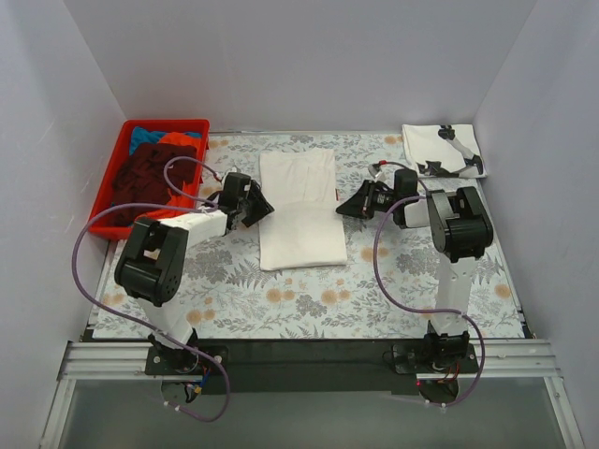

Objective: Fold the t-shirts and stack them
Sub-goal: Fold the tshirt

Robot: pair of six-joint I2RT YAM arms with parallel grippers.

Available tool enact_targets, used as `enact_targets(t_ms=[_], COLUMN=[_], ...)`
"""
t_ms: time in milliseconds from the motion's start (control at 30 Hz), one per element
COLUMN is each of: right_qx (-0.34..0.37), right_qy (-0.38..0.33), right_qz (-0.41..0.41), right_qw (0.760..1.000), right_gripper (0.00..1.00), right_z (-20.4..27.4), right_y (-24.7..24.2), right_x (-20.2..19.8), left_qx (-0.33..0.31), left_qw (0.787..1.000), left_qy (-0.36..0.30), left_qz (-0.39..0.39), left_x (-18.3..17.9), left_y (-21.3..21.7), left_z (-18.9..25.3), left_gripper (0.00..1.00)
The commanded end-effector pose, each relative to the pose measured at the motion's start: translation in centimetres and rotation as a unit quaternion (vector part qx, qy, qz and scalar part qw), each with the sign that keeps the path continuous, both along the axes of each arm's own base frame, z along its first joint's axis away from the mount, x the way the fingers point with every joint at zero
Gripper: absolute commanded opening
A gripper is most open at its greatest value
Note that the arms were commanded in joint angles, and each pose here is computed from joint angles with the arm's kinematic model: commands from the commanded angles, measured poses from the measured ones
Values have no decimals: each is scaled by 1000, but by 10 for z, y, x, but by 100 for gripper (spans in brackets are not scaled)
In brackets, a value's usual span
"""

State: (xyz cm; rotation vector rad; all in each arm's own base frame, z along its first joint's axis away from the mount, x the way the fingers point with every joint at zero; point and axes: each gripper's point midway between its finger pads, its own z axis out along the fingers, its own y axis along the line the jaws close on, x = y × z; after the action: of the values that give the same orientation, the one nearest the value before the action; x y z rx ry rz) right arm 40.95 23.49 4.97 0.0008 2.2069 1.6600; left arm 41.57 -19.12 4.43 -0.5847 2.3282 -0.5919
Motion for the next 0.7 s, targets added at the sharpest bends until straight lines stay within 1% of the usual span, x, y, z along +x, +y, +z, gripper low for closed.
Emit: enact_targets(t_ms=[0,67,133,167,200,233,267,300,367,433,500,533,667], right_qx=[11,11,11,9,6,1,-1,-8,-20,-41,-56,-65,-87], right_qy=[-79,-85,-81,-82,-81,-79,-78,-62,-51,-31,-11,4,8], right_qz=[13,24,41,45,51,53,64,68,69,64,60,57,38], right_qw=[997,996,996,996,995,995,995,996,996,997,997,996,995], right_gripper=[22,22,22,22,22,22,22,22,22,21,20,20,19], right_z=[61,69,74,74,73,68,64,52,37,10,-11,-23,-40], right_y=[5,13,22,27,29,31,37,37,37,31,23,18,-1], right_x=[-17,-34,-70,-72,-88,-95,-106,-118,-127,-139,-146,-153,-162], left_qx=[-4,-3,-25,-34,-36,-48,-50,-48,-53,-51,-49,-41,-32], left_qw=[998,998,997,996,997,996,996,997,996,995,994,994,993], left_qy=[-55,-51,-48,-59,-37,-37,-23,1,31,62,84,94,112], left_qz=[-22,-31,-56,-57,-66,-66,-68,-68,-66,-59,-48,-42,-19], left_x=[-13,-31,-59,-60,-78,-87,-97,-112,-128,-144,-152,-158,-170], left_y=[0,-1,-7,-9,-9,-11,-11,-7,-8,-2,2,7,18], left_z=[59,63,70,81,65,67,58,39,21,-3,-17,-26,-28], left_gripper=[43,45,45,45,44,43,41,40,38,34,30,29,29])
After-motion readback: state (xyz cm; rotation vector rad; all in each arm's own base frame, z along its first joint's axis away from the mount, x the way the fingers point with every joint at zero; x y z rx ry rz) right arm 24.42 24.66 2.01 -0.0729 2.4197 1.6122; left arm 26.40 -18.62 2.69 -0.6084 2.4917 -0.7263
